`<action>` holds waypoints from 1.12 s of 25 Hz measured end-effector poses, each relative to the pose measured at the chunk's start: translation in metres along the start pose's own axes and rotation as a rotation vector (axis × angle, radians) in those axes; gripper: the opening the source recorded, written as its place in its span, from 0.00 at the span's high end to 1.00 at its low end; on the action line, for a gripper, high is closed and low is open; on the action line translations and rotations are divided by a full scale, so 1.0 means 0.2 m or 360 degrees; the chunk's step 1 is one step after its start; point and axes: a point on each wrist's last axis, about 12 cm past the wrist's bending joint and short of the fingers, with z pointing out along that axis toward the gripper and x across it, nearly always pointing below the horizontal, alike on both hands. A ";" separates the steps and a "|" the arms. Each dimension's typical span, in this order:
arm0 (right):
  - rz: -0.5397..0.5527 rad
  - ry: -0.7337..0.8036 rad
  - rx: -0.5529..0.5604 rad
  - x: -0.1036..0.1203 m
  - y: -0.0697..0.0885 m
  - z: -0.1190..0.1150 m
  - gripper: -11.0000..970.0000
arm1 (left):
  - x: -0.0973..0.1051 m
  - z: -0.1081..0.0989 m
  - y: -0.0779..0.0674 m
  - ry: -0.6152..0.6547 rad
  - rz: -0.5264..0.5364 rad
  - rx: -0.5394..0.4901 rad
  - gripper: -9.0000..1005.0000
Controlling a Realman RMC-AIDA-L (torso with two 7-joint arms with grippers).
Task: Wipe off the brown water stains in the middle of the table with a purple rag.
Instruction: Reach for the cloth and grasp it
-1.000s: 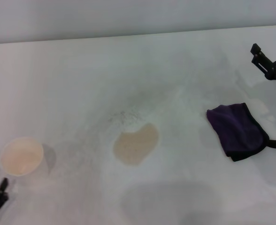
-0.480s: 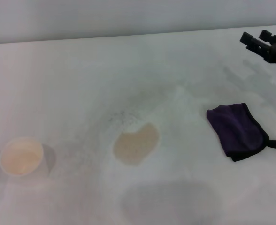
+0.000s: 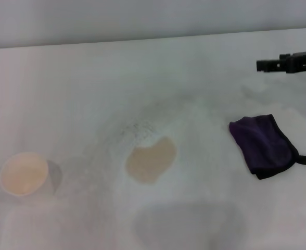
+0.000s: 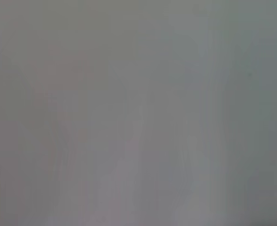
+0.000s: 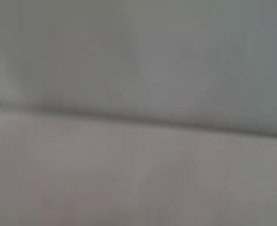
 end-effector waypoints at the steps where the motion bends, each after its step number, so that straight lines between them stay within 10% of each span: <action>1: -0.0054 0.0085 0.0061 -0.03 0.03 -0.01 0.14 | 0.00 0.00 0.00 -0.0001 0.0001 0.0001 0.12; 12: -0.0376 0.0667 0.0212 -0.14 0.38 0.04 0.14 | 0.00 0.03 0.00 -0.0002 0.0008 -0.0004 0.12; 28: -0.0434 0.0981 0.0281 0.03 0.42 0.19 0.16 | -0.02 0.15 -0.01 -0.0062 0.0070 0.0027 0.12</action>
